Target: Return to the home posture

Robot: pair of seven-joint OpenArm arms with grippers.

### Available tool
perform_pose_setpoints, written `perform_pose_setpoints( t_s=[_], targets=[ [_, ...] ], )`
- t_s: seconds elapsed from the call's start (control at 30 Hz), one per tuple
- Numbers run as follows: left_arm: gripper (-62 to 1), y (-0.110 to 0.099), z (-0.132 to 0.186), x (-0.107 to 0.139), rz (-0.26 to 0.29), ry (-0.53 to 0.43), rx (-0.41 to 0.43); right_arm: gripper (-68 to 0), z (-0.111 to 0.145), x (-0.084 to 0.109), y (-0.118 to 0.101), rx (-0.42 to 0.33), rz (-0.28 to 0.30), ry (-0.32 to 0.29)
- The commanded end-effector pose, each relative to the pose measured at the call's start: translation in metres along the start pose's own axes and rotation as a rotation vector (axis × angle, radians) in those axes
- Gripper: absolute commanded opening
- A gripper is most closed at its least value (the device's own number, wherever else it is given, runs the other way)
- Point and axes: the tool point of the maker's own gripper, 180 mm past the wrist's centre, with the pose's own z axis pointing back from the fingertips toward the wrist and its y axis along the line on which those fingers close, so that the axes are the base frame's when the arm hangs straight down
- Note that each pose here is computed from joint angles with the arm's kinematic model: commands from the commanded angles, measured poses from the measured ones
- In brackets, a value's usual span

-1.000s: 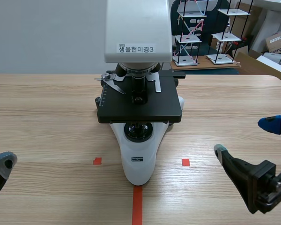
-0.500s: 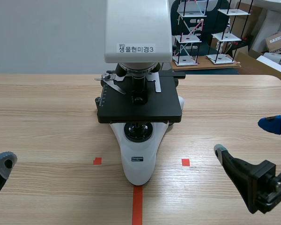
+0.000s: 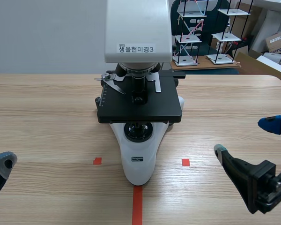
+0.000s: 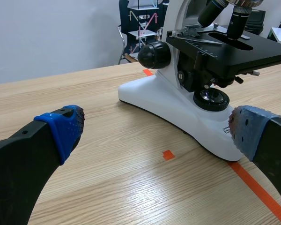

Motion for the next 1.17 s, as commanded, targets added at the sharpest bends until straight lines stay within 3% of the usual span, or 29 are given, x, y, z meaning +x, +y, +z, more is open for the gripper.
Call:
perform_pose_setpoints(
  t_s=[0.0,1.13],
  targets=[
    [1.4,-0.0004,-0.0021,0.0076,0.002,-0.03,-0.006,-4.1,-0.0016,0.01,-0.001,-0.001,0.004,-0.035],
    [1.4,-0.0004,-0.0022,0.0036,0.002,-0.008,-0.006,-4.1,-0.0015,0.0099,-0.001,-0.001,0.004,-0.035]
  ],
)
